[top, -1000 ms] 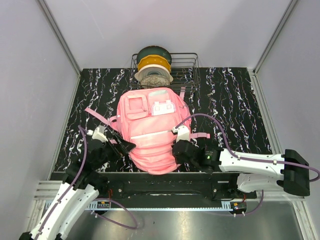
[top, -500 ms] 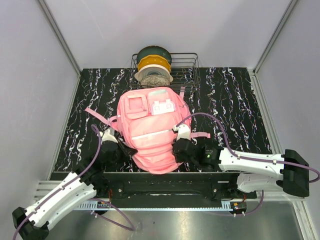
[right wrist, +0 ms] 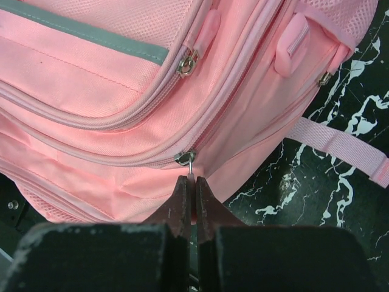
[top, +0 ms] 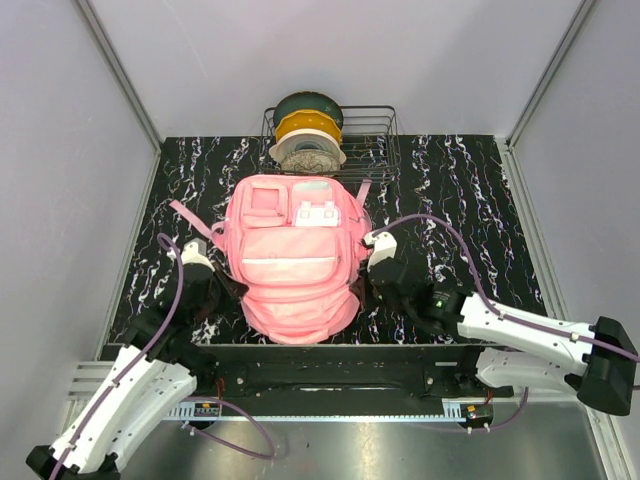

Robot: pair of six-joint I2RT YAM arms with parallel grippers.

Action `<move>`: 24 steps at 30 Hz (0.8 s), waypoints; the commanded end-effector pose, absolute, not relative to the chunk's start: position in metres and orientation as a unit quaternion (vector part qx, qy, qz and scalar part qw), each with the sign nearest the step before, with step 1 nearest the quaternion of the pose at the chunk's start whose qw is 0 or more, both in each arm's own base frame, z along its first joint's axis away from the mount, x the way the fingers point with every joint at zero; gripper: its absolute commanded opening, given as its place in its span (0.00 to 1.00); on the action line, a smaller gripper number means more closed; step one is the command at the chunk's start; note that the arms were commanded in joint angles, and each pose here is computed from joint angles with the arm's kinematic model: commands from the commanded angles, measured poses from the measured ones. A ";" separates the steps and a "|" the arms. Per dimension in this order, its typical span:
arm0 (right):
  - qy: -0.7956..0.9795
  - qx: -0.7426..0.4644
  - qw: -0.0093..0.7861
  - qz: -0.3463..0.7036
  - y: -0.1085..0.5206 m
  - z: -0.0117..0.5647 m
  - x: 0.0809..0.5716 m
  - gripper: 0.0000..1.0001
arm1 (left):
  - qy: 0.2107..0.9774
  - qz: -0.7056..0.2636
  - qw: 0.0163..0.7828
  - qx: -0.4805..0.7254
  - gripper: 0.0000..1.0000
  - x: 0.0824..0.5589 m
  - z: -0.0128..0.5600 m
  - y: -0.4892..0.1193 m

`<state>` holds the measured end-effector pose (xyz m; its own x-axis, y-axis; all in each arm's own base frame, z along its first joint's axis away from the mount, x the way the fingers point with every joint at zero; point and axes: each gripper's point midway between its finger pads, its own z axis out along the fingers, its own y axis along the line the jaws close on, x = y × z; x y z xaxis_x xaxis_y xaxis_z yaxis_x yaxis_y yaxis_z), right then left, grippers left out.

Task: Pack the student bag
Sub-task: Zip the student bag at the center of the board.

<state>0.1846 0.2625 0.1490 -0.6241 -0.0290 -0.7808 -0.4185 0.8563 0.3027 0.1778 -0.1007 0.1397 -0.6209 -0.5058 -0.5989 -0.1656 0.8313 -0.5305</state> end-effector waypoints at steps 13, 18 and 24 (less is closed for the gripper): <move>0.867 -0.105 0.457 0.168 0.242 0.136 0.261 0.00 | 0.852 -0.187 0.449 -0.193 0.00 0.194 0.187 -0.067; 0.863 -0.105 0.468 0.161 0.244 0.128 0.289 0.00 | 0.854 -0.209 0.440 -0.182 0.00 0.193 0.183 -0.076; 0.849 -0.122 0.492 0.149 0.247 0.134 0.323 0.00 | 0.860 -0.214 0.432 -0.164 0.00 0.195 0.180 -0.081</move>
